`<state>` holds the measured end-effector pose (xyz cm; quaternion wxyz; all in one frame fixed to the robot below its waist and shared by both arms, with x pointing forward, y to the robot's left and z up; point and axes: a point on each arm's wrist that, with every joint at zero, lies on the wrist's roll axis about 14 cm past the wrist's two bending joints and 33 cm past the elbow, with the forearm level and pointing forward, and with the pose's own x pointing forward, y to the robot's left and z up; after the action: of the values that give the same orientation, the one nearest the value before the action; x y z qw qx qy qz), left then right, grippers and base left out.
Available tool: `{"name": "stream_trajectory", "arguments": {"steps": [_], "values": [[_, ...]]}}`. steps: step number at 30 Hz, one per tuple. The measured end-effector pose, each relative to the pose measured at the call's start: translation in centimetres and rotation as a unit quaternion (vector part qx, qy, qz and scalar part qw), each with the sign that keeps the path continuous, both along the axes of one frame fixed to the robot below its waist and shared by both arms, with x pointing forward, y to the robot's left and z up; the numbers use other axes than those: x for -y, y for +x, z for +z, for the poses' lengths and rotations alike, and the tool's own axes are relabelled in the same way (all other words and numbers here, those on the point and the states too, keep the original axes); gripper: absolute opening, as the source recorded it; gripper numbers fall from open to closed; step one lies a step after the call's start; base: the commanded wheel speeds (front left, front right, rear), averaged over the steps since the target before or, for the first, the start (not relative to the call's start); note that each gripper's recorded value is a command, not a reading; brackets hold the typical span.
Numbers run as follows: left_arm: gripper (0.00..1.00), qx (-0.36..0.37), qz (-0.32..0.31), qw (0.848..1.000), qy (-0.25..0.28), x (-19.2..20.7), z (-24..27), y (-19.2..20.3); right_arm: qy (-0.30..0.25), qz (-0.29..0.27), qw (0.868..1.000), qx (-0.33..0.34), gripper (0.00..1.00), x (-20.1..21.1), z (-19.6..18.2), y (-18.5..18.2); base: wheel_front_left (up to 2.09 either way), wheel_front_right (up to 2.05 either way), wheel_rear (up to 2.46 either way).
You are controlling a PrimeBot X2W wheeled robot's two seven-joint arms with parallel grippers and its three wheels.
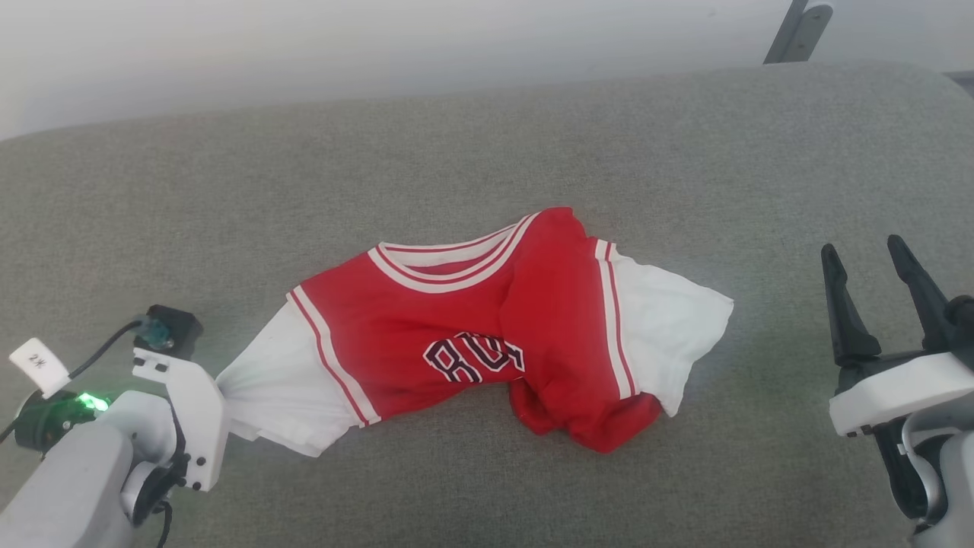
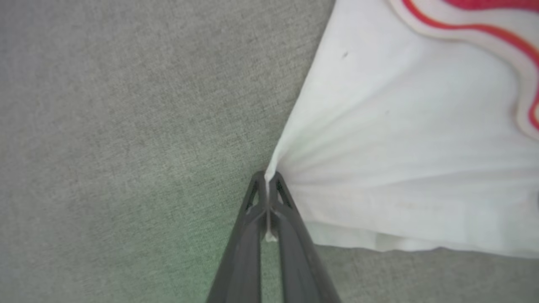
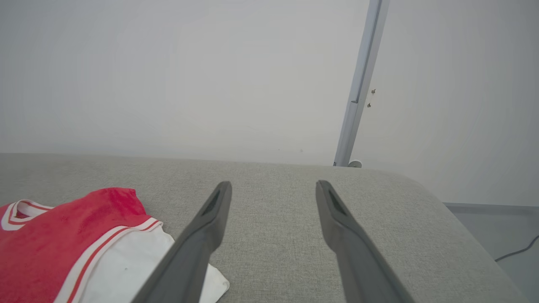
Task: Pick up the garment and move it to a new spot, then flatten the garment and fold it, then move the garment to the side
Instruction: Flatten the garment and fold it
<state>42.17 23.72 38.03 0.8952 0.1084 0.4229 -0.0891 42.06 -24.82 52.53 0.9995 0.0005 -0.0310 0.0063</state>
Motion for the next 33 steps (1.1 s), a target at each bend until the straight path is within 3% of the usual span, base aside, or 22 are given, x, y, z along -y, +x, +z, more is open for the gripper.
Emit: {"name": "stream_trajectory", "arguments": {"steps": [6, 7, 9, 10, 12, 13, 14, 15, 29, 31, 32, 33], "values": [[0.00, 0.006, 0.017, 1.000, -0.020, -0.2, 0.1, -0.4, -0.001, 0.011, 1.000, 0.016, 1.00, -0.5, 0.8, 0.3, 0.00, 0.00, 0.00], [0.07, 0.006, 0.016, 1.000, -0.024, -0.1, 0.1, -0.5, 0.000, 0.012, 1.000, 0.019, 1.00, -0.6, 1.0, 0.4, 0.00, 0.00, 0.00], [0.40, 0.007, 0.016, 0.999, -0.030, 0.2, 0.2, -0.5, 0.000, 0.014, 1.000, 0.026, 1.00, -0.7, 1.4, 0.6, 0.00, 0.00, 0.00], [0.62, 0.007, 0.014, 0.999, -0.032, 0.3, 0.2, -0.6, 0.000, 0.016, 0.999, 0.028, 1.00, -0.8, 1.5, 0.7, 0.00, 0.00, 0.00], [0.77, 0.003, 0.014, 0.999, -0.039, 0.6, 0.3, -0.7, -0.002, 0.018, 0.999, 0.031, 1.00, -0.9, 1.7, 0.9, 0.00, 0.00, 0.00], [0.77, 0.002, 0.012, 0.999, -0.041, 0.7, 0.3, -0.7, -0.003, 0.019, 0.999, 0.033, 1.00, -1.0, 1.9, 1.0, 0.00, 0.00, 0.00], [0.99, -0.001, 0.012, 0.999, -0.045, 0.8, 0.3, -0.7, -0.003, 0.021, 0.999, 0.036, 1.00, -1.0, 2.0, 1.0, 0.00, 0.00, 0.00], [1.00, -0.005, 0.013, 0.999, -0.050, 0.9, 0.4, -0.7, -0.003, 0.021, 0.999, 0.036, 1.00, -1.1, 2.0, 1.1, 0.00, 0.00, 0.00], [0.97, -0.101, 0.018, 0.994, -0.040, 1.8, -0.3, -0.7, 0.000, 0.032, 0.999, 0.002, 1.00, -1.5, 0.7, 1.9, 0.00, 0.00, 0.00], [0.69, -0.120, 0.023, 0.992, -0.041, 1.8, -0.6, -1.0, -0.004, 0.037, 0.999, -0.017, 1.00, -1.6, 0.0, 1.9, 0.00, 0.00, 0.00], [0.44, -0.127, 0.025, 0.991, -0.040, 1.8, -0.7, -1.0, -0.002, 0.038, 0.999, -0.028, 1.00, -1.5, -0.3, 1.9, 0.00, 0.00, 0.00], [0.29, -0.132, 0.024, 0.990, -0.041, 2.0, -0.7, -1.1, -0.003, 0.041, 0.998, -0.042, 1.00, -1.5, -0.8, 1.9, 0.00, 0.00, 0.00]]}}
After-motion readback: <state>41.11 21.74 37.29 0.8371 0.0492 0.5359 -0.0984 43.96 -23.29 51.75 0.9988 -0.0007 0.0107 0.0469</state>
